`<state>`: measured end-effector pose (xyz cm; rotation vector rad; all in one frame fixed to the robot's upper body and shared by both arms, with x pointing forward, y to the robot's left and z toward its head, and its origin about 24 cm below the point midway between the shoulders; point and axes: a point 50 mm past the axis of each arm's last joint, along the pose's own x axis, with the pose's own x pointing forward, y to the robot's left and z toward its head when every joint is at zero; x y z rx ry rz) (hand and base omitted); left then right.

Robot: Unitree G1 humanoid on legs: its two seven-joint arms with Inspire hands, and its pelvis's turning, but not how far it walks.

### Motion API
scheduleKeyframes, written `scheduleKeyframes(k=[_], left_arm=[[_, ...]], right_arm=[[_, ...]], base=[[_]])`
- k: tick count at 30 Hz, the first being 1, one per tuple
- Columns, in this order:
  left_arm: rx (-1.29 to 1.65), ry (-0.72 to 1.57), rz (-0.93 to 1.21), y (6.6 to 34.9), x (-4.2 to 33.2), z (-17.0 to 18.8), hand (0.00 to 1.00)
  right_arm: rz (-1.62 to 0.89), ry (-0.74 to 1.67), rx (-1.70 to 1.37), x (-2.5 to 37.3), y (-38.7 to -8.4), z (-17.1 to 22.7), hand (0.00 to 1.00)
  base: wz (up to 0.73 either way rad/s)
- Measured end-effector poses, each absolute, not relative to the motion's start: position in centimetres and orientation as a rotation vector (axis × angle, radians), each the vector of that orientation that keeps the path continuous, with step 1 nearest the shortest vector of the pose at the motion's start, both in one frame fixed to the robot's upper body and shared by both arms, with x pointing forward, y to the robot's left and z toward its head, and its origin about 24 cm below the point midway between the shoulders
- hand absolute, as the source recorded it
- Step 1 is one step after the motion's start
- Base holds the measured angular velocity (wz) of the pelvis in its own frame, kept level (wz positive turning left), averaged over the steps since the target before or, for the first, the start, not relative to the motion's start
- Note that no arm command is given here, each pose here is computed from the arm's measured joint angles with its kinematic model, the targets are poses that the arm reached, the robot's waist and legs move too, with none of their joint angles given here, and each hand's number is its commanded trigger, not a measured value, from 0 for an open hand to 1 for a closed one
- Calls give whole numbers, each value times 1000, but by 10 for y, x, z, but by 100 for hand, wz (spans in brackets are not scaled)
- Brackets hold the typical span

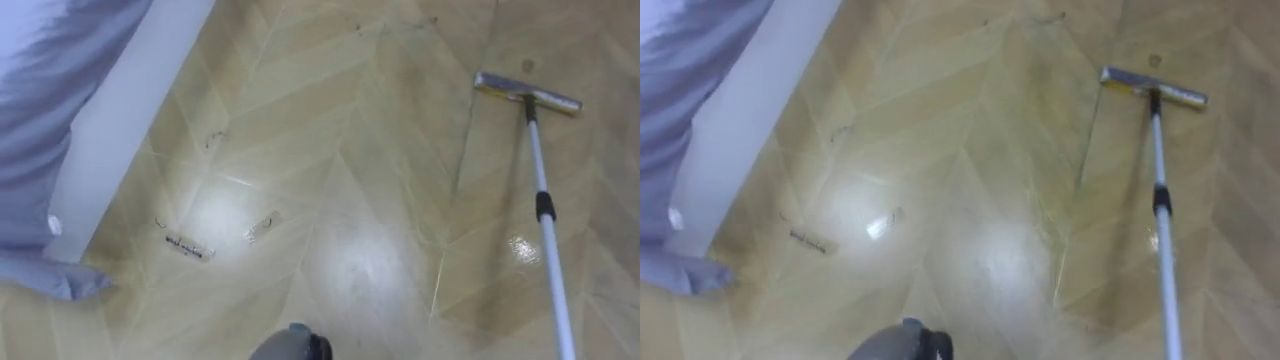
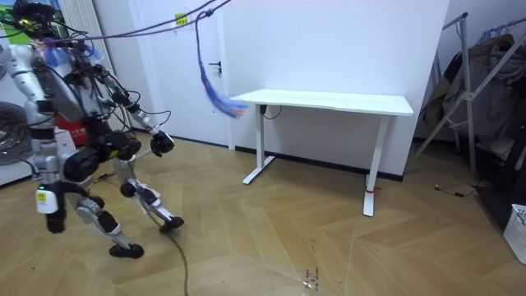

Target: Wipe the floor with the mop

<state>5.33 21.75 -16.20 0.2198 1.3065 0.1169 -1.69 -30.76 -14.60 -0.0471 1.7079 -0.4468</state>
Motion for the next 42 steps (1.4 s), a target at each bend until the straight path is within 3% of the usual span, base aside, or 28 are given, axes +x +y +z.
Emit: scheduleKeyframes(k=[6, 10, 13, 18, 21, 25, 30, 33, 42], left_arm=[[224, 1328, 142, 215, 51, -163, 0], [217, 1393, 158, 214, 40, -166, 0], [178, 1404, 190, 214, 39, -166, 0], [181, 1361, 217, 223, 44, -161, 0], [198, 1366, 218, 230, 40, -159, 0], [164, 1392, 180, 229, 32, -160, 0], [161, 1287, 131, 221, 76, -158, 0], [157, 1234, 138, 217, 85, -157, 0], [145, 1297, 188, 211, 69, -163, 0]], right_arm=[[-418, 1739, -22, -24, -278, -157, 100], [-414, 1733, -24, -9, -278, -158, 100], [-424, 1665, -57, 35, -288, -152, 100], [-415, 1294, -103, 161, -312, -112, 100], [-400, 1182, -43, 188, -310, -101, 100], [-387, 1256, 5, 156, -309, -116, 100], [-476, 1515, -12, 53, -321, -137, 100], [-502, 1624, -10, 12, -310, -145, 100], [-448, 1667, -22, 14, -276, -159, 100]], base=[[-24], [11], [20], [8], [17], [12], [32], [-7], [-23]])
